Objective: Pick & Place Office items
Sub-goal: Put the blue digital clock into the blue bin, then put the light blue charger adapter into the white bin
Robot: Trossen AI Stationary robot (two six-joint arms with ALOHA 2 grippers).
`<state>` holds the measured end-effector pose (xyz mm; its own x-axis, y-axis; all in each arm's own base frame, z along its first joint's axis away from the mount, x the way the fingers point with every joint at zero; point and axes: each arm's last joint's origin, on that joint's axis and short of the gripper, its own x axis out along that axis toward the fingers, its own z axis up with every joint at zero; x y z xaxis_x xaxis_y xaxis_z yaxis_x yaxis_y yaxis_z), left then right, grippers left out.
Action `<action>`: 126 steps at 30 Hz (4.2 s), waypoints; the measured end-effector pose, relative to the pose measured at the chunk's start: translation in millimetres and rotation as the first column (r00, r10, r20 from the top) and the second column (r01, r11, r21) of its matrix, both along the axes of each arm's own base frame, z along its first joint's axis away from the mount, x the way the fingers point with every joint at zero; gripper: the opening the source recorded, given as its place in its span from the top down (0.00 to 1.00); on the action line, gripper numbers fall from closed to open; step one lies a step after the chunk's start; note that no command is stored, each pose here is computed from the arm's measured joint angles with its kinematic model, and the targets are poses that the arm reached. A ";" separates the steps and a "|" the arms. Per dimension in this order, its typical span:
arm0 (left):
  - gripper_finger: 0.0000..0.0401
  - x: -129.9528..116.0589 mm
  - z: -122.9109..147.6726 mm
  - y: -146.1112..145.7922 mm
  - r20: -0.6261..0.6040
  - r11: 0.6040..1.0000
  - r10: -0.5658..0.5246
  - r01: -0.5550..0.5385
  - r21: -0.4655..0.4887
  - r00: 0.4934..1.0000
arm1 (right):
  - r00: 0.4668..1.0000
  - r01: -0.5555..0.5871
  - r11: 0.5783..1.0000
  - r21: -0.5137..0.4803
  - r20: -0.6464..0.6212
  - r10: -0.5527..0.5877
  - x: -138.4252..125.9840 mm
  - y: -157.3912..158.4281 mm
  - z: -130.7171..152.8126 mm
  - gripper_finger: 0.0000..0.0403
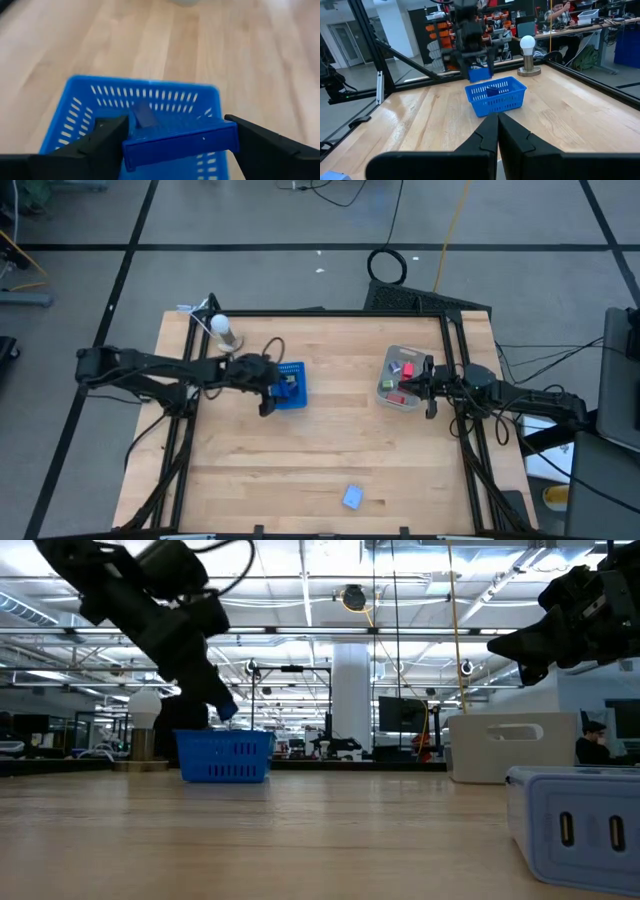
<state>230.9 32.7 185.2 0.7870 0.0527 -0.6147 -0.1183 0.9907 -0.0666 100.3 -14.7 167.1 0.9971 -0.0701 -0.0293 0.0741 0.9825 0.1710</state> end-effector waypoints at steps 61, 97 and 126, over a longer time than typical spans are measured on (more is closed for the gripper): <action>0.99 -96.3 -21.8 -25.6 0.573 0.993 -0.100 0.044 0.111 0.813 | 0.998 -0.040 0.999 0.001 0.046 0.040 1.1 1.2 4.9 1.00; 0.99 -96.7 -28.6 -25.7 0.522 0.999 -0.042 0.043 0.009 0.852 | 0.600 -0.662 0.749 -0.039 -0.627 0.497 178.3 165.9 36.7 0.17; 0.93 -96.6 -27.6 -25.7 0.529 0.999 -0.039 0.042 0.007 0.848 | 0.353 -0.880 0.473 -0.035 -0.714 0.604 225.4 187.8 -34.6 0.11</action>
<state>134.4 7.0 157.7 0.9944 0.0115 -0.1050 -0.0234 0.9934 -0.1126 325.7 173.1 132.5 0.4046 0.5505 -0.7303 -0.7845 0.6193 0.0322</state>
